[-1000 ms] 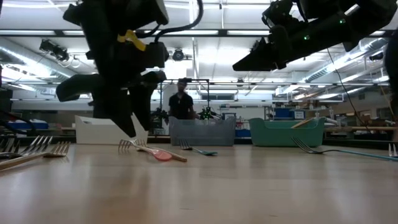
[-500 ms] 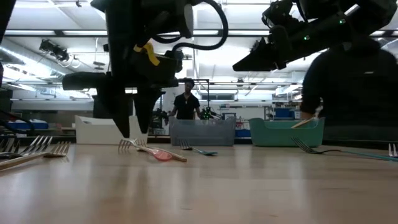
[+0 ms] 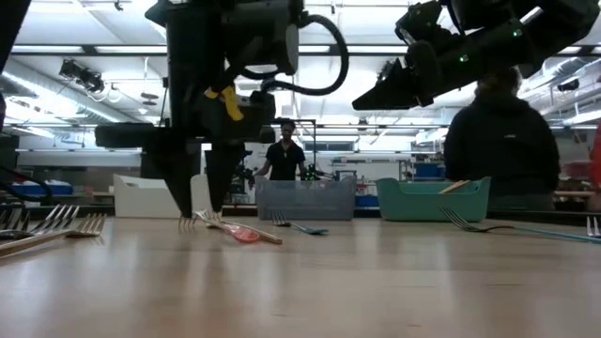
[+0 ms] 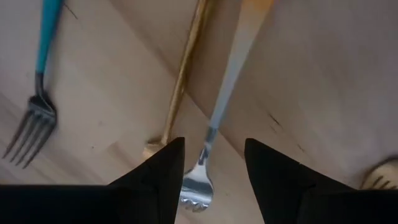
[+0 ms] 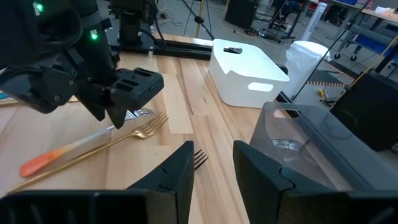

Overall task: Sort silverware by color (type)
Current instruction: Put the orange fork into the black bin

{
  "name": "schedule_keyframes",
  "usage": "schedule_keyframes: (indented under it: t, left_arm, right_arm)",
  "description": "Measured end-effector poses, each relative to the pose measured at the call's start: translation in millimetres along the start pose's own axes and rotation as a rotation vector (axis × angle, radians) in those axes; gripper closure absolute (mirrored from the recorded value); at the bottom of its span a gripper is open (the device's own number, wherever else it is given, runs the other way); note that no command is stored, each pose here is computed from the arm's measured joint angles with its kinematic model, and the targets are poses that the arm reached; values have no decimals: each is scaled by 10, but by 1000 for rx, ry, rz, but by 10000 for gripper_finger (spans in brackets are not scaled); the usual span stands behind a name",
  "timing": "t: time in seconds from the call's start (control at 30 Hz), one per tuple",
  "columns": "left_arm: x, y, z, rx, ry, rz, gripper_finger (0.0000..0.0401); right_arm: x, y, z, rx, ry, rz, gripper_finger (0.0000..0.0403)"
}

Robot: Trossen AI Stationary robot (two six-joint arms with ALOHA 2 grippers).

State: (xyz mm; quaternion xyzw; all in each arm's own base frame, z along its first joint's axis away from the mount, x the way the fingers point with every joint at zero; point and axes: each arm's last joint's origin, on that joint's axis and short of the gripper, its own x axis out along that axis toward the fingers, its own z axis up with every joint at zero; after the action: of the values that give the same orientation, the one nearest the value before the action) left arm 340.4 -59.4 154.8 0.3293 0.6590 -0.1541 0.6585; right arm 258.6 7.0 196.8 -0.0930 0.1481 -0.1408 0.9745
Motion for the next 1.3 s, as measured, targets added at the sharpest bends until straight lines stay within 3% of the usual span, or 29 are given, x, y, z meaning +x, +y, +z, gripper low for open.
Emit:
schedule_keyframes:
  t: [0.47, 1.3]
  left_arm:
    - [60, 77, -28, -15, -19, -43, 229]
    - [174, 106, -22, 62, -12, -67, 326]
  right_arm:
    - [0, 0, -2, 3, 2, 0, 280]
    - [0, 0, -1, 3, 1, 1, 280]
